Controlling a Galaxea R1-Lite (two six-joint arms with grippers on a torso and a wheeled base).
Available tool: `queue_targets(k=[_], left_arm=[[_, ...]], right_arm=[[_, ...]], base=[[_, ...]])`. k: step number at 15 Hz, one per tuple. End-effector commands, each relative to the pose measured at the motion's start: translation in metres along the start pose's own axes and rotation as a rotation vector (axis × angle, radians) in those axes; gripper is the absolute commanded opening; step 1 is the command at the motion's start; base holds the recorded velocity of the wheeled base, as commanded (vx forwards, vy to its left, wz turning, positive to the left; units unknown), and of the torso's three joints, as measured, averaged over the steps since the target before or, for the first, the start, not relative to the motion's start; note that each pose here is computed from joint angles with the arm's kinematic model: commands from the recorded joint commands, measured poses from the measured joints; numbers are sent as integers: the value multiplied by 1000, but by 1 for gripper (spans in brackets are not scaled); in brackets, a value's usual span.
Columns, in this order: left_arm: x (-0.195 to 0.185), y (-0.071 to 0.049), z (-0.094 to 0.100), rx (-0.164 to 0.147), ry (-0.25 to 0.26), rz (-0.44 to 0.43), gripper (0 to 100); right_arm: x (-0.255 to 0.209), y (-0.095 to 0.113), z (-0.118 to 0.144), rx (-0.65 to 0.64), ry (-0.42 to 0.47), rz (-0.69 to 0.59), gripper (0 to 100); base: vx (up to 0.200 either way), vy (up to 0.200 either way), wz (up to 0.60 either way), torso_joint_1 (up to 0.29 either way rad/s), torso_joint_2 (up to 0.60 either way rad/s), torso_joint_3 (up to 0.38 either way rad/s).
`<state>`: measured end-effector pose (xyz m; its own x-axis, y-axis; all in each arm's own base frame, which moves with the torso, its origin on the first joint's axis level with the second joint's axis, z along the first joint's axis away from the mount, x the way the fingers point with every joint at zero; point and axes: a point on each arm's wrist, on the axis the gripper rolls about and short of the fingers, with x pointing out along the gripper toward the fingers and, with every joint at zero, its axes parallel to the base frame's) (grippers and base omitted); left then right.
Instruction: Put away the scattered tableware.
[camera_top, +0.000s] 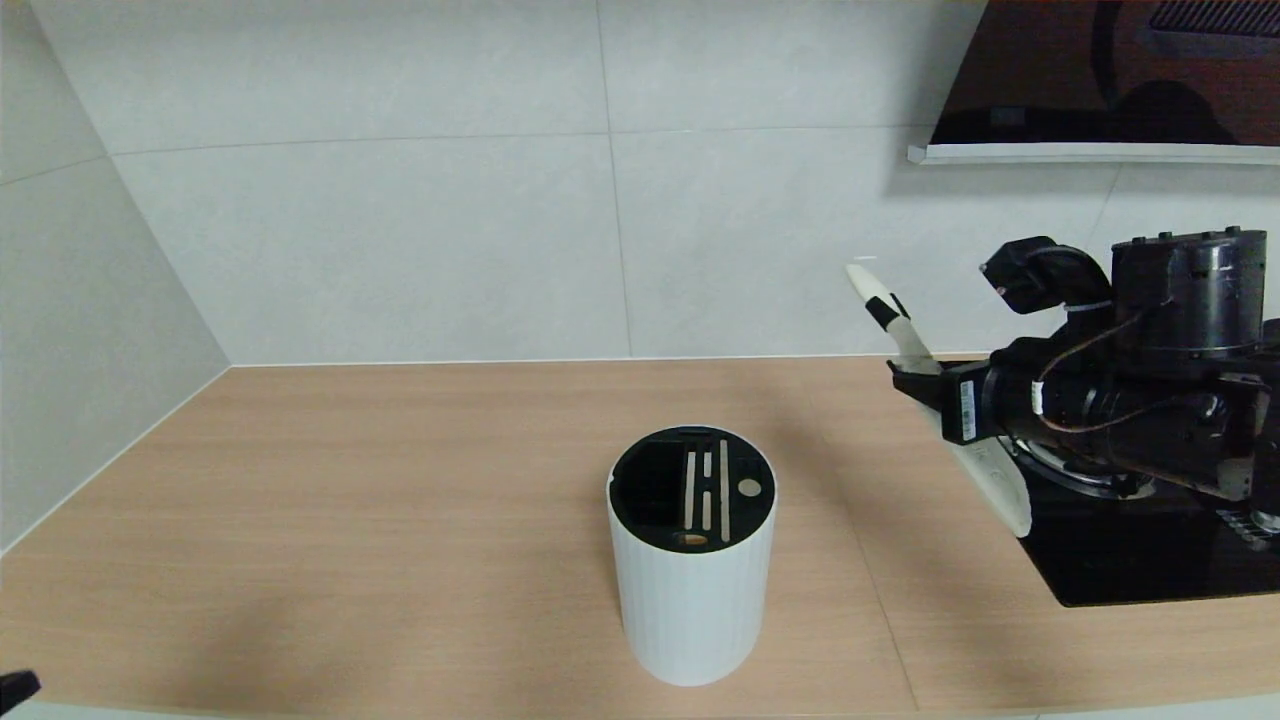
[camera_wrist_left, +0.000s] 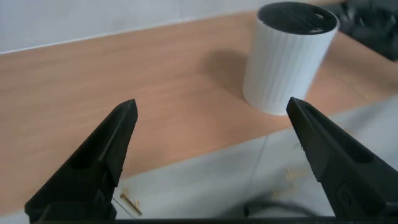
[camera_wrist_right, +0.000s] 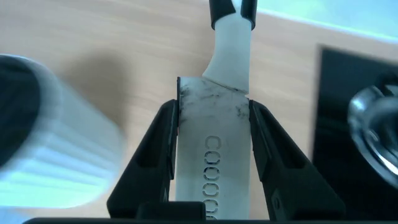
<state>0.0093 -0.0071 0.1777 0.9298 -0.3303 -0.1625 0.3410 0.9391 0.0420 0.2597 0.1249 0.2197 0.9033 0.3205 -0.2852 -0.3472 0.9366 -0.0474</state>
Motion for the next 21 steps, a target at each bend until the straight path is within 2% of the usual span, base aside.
queue_targets(k=[1,2,3,4,5,7,8,9,12,13,14,16,17,18,19,21], left_arm=[[80,27,53,-1,183,-90,100],[86,28,55,0,183,-95,100],[115,33,59,-4,173,-120,100],[133,29,57,-37,173,-165,100],[143,23,57,-103,179,-209,100],[149,13,63,-206,157,-259,100],[156,1,69,-285,134,-322,100],[162,-5,69,-316,137,-358,100],[178,-25,68,-370,144,-449,100],[184,-37,69,-446,134,-503,100],[187,-43,71,-508,122,-534,100],[188,-50,81,-647,68,-590,100],[189,-50,85,-692,54,-601,100],[193,-51,86,-736,58,-605,100],[197,-52,87,-760,55,-608,100],[201,-53,85,-783,59,-612,100]], right_arm=[[-2,19,7,-17,-26,62,0],[-3,22,7,-19,-24,70,0],[-8,31,2,-8,-14,110,0],[-7,36,-1,2,-3,123,0],[-9,38,0,5,-9,133,0],[-13,40,0,4,-14,144,0],[-20,43,-1,-2,-19,159,0],[-26,46,1,-6,-30,175,0],[-37,58,3,-13,-49,224,0],[-42,72,4,-12,-53,277,0],[-45,82,5,11,-51,315,0],[-50,103,8,55,-51,381,0],[-49,108,7,64,-46,379,0],[-46,113,7,72,-41,375,0],[-45,119,8,93,-38,375,0],[-47,127,11,126,-40,398,0]], base=[[0,0,0,0,0,0],[0,0,0,0,0,0],[0,0,0,0,0,0],[0,0,0,0,0,0],[0,0,0,0,0,0],[0,0,0,0,0,0],[0,0,0,0,0,0],[0,0,0,0,0,0],[0,0,0,0,0,0],[0,0,0,0,0,0],[0,0,0,0,0,0],[0,0,0,0,0,0],[0,0,0,0,0,0],[0,0,0,0,0,0],[0,0,0,0,0,0],[0,0,0,0,0,0]])
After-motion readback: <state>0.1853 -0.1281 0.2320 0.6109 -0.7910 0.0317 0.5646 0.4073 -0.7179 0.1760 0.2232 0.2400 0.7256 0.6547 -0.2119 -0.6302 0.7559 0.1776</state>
